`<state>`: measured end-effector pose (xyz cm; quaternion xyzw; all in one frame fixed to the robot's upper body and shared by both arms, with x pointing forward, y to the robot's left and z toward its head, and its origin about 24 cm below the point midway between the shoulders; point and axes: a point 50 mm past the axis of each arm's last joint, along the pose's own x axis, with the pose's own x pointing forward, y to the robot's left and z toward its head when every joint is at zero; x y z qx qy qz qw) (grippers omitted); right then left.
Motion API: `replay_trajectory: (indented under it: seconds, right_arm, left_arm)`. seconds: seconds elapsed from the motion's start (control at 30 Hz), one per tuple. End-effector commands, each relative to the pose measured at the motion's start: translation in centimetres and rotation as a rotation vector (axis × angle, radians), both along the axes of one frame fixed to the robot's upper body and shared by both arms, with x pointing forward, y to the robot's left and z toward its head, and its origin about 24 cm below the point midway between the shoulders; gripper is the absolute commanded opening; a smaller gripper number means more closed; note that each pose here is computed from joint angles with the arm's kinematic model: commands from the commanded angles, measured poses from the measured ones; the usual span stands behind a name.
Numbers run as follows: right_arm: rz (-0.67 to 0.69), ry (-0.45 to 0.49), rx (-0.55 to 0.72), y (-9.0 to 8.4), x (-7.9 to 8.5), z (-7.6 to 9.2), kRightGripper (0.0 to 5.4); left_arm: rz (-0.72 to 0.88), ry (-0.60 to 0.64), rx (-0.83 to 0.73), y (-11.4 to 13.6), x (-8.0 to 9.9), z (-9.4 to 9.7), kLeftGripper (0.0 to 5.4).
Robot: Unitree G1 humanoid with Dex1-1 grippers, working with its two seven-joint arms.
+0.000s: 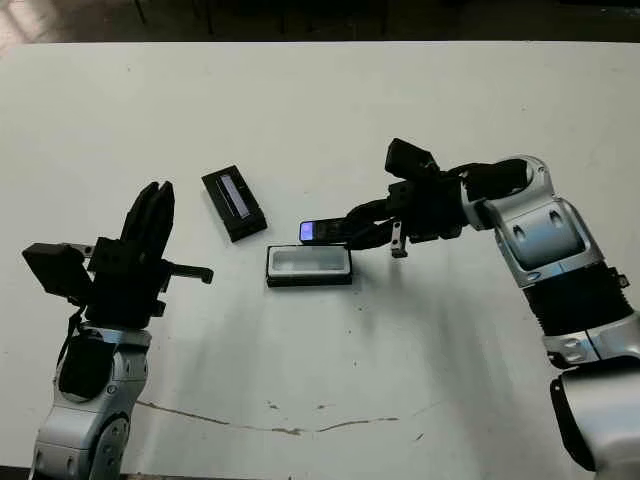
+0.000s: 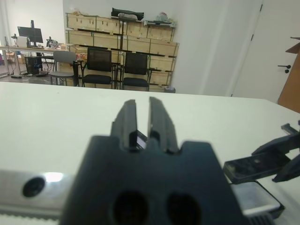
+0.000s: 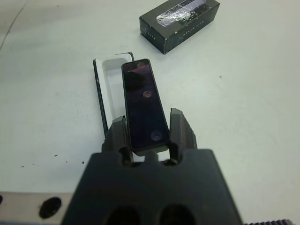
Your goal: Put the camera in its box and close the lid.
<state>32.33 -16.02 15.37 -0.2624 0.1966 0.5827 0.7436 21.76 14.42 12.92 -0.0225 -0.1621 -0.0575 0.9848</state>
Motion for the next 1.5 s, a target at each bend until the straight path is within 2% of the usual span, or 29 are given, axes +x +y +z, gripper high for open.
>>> replay_trajectory:
  seconds: [0.03, 1.07, 1.5]
  right_arm:
    - [0.014, 0.031, -0.008, 0.3, -0.1, -0.9, 0.17]
    - [0.085, 0.007, -0.058, 2.3, -0.3, -1.8, 0.17]
    - [0.079, -0.05, -0.107, 2.9, -0.7, -1.6, 0.17]
  left_arm:
    - [0.003, 0.038, 0.007, 0.1, -0.1, -0.7, 0.0]
    - [0.012, 0.042, -0.003, 0.0, -0.4, -0.9, 0.0]
    - [0.015, 0.04, -0.004, 0.1, -0.6, -0.9, 0.0]
